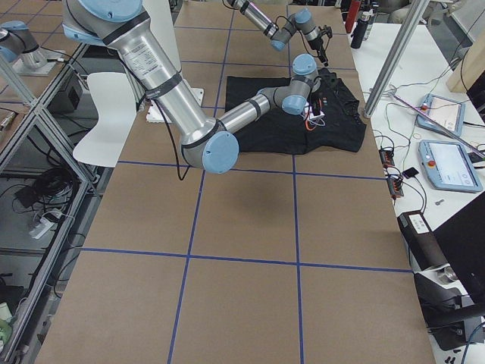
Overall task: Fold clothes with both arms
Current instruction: 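Grasp the sleeve with the right gripper and fold it inward onto the shirt, then move the left gripper toward the sleeve nearest it, then grasp the sleeve with the left gripper and fold it inward onto the shirt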
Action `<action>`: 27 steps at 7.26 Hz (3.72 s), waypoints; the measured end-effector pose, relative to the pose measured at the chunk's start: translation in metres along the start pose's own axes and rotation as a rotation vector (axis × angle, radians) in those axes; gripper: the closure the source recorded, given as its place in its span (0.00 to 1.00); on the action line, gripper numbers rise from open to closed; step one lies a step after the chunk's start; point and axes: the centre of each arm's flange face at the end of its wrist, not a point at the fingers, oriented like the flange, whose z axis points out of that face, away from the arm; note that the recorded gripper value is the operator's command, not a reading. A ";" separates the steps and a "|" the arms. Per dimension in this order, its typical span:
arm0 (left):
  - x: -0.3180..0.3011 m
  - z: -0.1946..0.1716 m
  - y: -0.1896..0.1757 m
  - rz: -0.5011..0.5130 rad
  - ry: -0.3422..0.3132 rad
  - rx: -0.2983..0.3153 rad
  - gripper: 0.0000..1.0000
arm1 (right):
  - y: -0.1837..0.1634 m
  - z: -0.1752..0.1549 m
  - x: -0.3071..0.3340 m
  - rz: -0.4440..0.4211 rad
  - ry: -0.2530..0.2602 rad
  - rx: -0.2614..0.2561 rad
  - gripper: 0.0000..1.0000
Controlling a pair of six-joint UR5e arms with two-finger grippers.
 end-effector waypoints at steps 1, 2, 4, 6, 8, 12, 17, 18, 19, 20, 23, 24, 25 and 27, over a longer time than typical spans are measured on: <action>0.000 0.004 0.005 0.002 -0.003 -0.006 0.47 | 0.000 0.001 0.000 -0.002 0.002 0.001 0.01; 0.001 0.006 0.009 0.003 -0.004 -0.010 0.48 | 0.000 0.002 0.001 -0.004 0.004 0.001 0.01; 0.002 0.008 0.012 0.005 -0.006 -0.015 0.49 | 0.000 0.002 0.002 -0.007 0.007 0.003 0.01; 0.001 0.013 0.012 0.005 -0.018 -0.014 0.49 | 0.000 0.002 0.002 -0.008 0.007 0.003 0.01; 0.002 0.017 0.011 0.005 -0.026 -0.018 0.52 | 0.000 0.003 0.002 -0.009 0.007 0.004 0.01; 0.006 0.019 0.015 0.008 -0.026 -0.024 0.70 | 0.000 0.003 0.003 -0.010 0.008 0.005 0.01; 0.009 0.018 0.015 0.010 -0.017 -0.028 1.00 | 0.000 0.003 0.003 -0.010 0.009 0.004 0.01; 0.012 0.017 0.013 0.011 -0.009 -0.026 1.00 | 0.000 0.003 0.003 -0.010 0.009 0.004 0.01; 0.018 0.012 0.009 0.012 0.009 -0.026 1.00 | 0.000 0.003 0.003 -0.010 0.009 0.004 0.01; 0.027 0.006 0.004 0.014 0.033 -0.024 1.00 | 0.000 0.003 0.002 -0.010 0.008 0.005 0.01; 0.068 -0.026 -0.015 0.020 0.116 -0.033 1.00 | 0.000 0.003 0.003 -0.010 0.008 0.005 0.01; 0.087 -0.039 -0.022 0.000 0.132 -0.038 1.00 | 0.000 0.003 0.003 -0.010 0.009 0.004 0.01; 0.106 -0.047 -0.022 -0.051 0.148 -0.050 1.00 | 0.000 0.003 0.004 -0.010 0.009 0.004 0.01; 0.149 -0.044 -0.017 -0.137 0.171 -0.076 1.00 | 0.001 0.004 0.007 -0.010 0.009 0.004 0.01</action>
